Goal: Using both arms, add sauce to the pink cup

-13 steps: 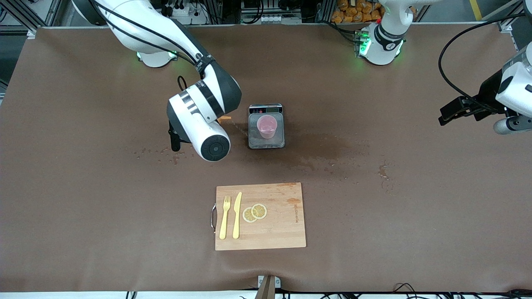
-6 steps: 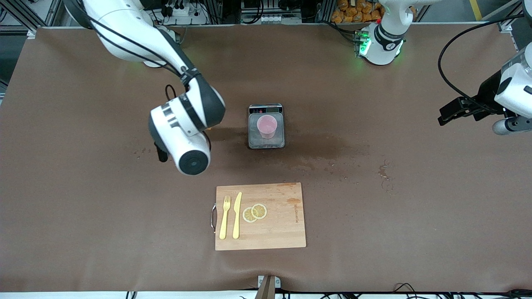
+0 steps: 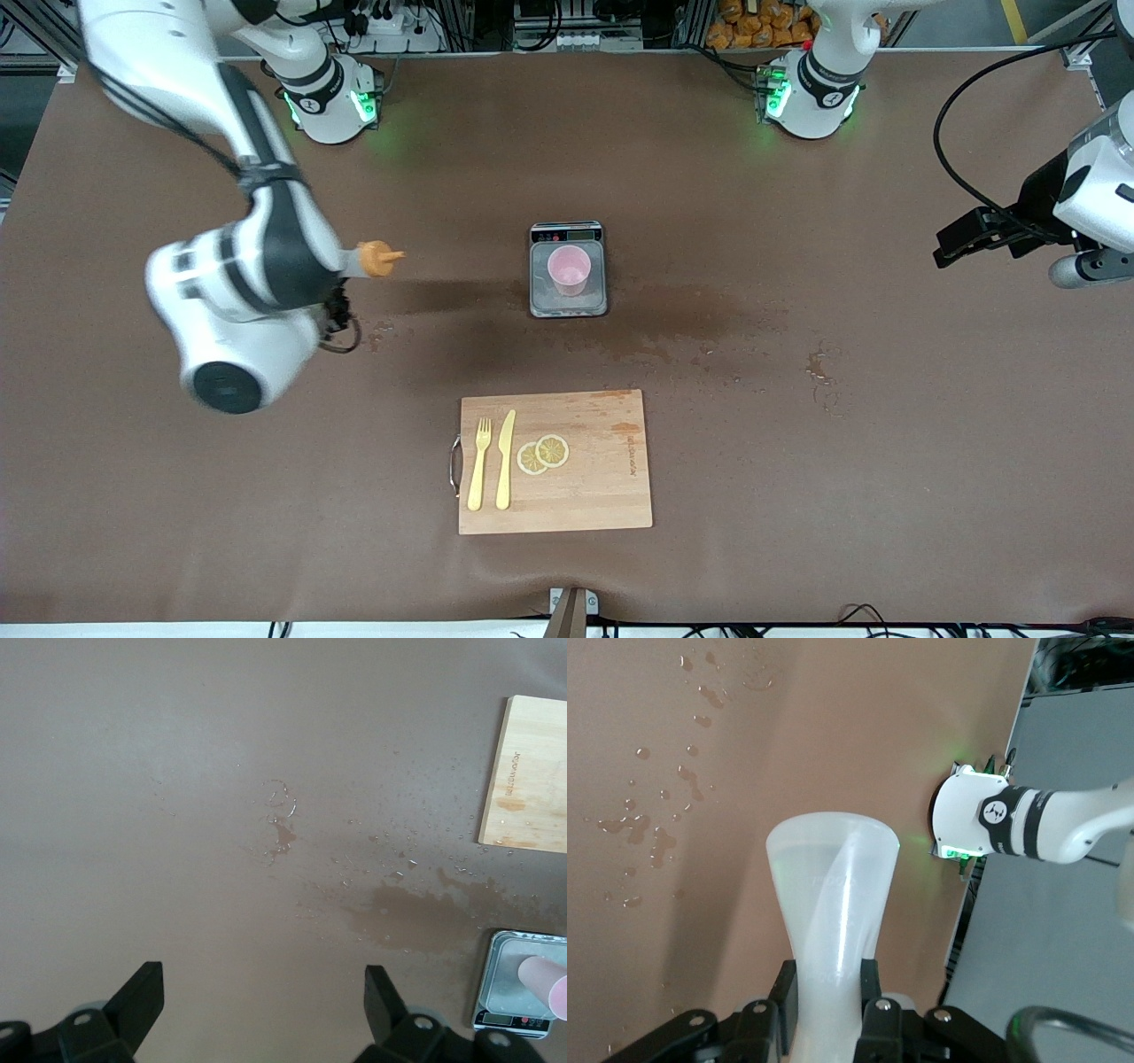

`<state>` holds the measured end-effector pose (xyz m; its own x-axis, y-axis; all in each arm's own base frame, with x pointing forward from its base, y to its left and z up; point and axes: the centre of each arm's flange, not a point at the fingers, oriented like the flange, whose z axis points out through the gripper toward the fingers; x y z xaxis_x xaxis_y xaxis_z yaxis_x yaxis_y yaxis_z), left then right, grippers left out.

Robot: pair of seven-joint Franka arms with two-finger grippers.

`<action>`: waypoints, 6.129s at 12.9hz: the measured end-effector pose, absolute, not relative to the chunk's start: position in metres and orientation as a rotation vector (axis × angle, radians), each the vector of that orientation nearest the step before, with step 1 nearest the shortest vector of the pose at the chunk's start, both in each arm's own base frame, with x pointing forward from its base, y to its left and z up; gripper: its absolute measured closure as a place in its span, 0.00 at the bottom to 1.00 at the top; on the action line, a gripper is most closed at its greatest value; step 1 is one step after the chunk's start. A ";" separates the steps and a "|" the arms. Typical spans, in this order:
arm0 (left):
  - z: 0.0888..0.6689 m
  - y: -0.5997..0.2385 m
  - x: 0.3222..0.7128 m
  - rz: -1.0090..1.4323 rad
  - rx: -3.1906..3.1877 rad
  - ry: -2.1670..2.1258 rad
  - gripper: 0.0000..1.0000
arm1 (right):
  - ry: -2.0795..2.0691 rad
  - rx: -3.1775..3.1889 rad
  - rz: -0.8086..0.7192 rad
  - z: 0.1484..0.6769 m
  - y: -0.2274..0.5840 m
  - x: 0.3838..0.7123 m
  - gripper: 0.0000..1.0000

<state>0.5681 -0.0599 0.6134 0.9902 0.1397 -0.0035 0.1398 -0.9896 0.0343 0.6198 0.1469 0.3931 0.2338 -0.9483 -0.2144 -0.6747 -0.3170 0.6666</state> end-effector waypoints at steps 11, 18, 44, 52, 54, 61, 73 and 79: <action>0.612 -0.059 0.568 -0.006 3.100 0.220 0.00 | -1.344 2.507 -1.396 0.373 -0.067 0.623 0.68; 0.612 -0.058 0.568 -0.007 3.100 0.222 0.00 | -1.228 2.725 -1.634 0.282 -0.120 0.606 0.69; 0.611 -0.044 0.569 -0.007 3.097 0.262 0.00 | -1.207 3.065 -1.460 0.267 -0.220 0.621 0.00; 0.611 -0.044 0.569 -0.007 3.097 0.261 0.00 | -0.883 3.137 -0.923 0.445 -0.126 0.647 0.00; 0.611 -0.044 0.569 -0.008 3.097 0.261 0.00 | -0.852 3.150 -0.784 0.482 -0.111 0.642 0.00; 0.610 -0.044 0.570 -0.010 3.097 0.261 0.00 | -0.532 3.274 -0.131 0.544 -0.079 0.605 0.00; 0.613 -0.043 0.571 0.010 3.099 0.219 0.00 | -0.161 3.176 0.242 0.639 0.020 0.581 0.00; 0.625 -0.042 0.572 0.058 3.097 0.173 0.00 | -0.185 3.150 0.257 0.642 0.010 0.584 0.00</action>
